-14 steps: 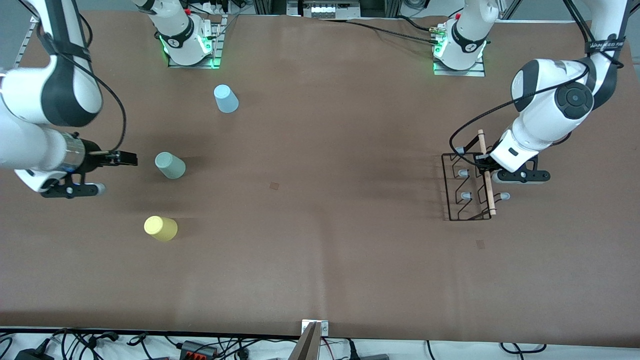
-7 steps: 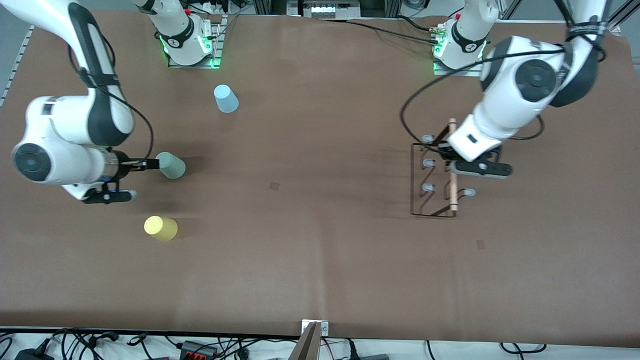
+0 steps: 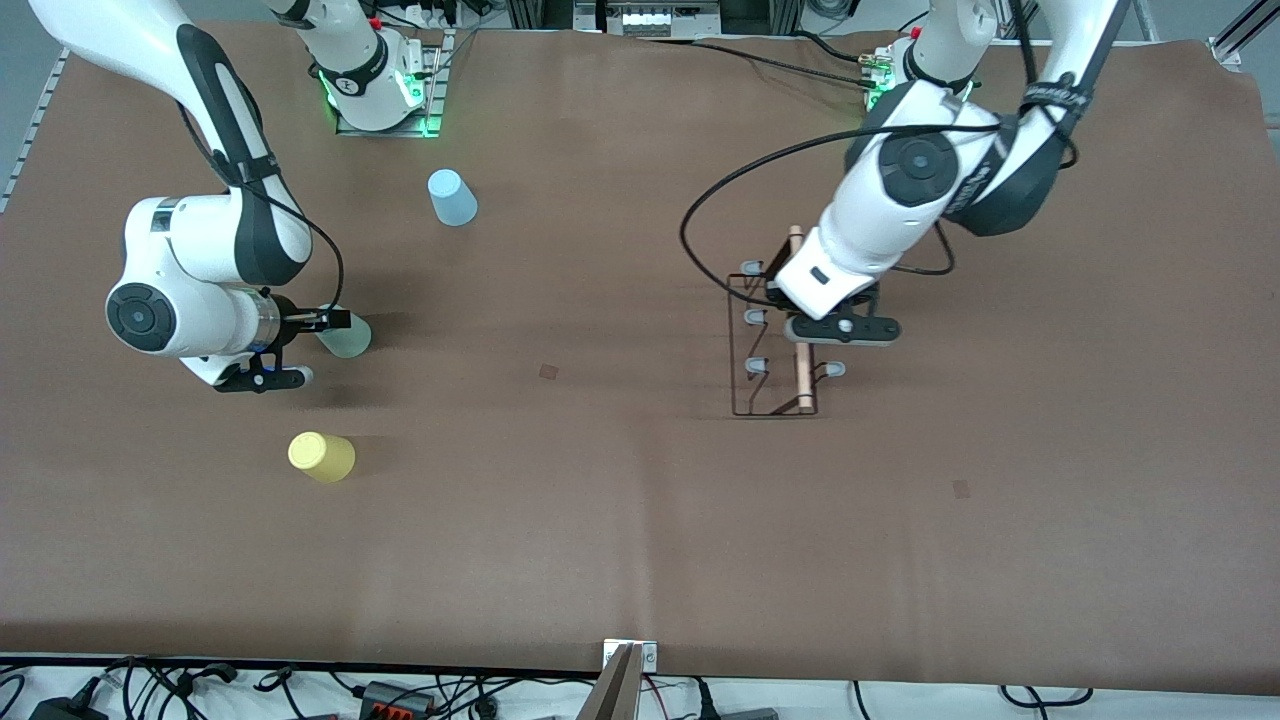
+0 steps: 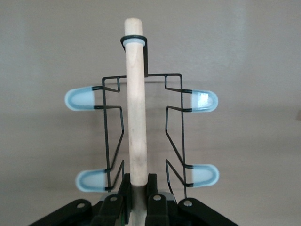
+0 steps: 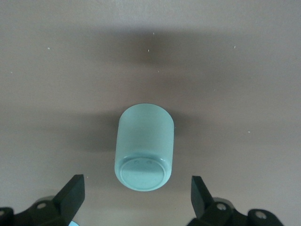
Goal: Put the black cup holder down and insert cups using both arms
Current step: 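Place the rack with the left gripper while the right gripper grips the cup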
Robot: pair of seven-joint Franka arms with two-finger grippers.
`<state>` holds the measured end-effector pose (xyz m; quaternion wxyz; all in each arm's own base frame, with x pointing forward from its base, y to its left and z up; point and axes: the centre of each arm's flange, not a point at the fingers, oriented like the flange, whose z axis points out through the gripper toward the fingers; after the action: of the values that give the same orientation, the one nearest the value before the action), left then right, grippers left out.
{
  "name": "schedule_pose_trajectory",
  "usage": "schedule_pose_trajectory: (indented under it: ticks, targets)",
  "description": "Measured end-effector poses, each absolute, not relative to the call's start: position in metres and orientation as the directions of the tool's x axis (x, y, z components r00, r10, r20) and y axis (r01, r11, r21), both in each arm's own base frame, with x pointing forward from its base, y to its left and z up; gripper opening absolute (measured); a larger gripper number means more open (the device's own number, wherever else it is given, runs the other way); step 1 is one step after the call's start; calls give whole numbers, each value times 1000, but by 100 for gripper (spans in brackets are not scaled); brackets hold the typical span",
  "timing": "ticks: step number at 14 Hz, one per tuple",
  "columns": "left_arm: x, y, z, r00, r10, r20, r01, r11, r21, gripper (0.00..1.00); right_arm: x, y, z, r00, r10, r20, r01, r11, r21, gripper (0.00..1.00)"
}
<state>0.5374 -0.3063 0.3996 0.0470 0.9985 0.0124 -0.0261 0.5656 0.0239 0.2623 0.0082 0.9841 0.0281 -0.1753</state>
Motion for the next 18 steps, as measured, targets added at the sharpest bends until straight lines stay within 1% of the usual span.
schedule_pose_trajectory:
  ticks: [4,6,11,15,18]
  targets:
    - [539,-341,397,997,30,-65,38,-991,125,16,556,23,246,943,20,-333,27,-999,17,100]
    - [536,-355,387,995,44,-86,55,-990,128,16,551,22,239,942,8,-334,16,-1000,21,100]
    - [536,-393,367,990,96,-106,112,-981,161,16,551,21,235,954,-7,-301,1,-1000,25,100]
    - [533,-409,347,984,135,-113,148,-981,123,16,548,20,229,958,-11,-288,-4,-1000,26,100]
    - [534,-415,344,986,135,-102,148,-980,132,16,545,20,226,955,-14,-298,-6,-1000,27,100]
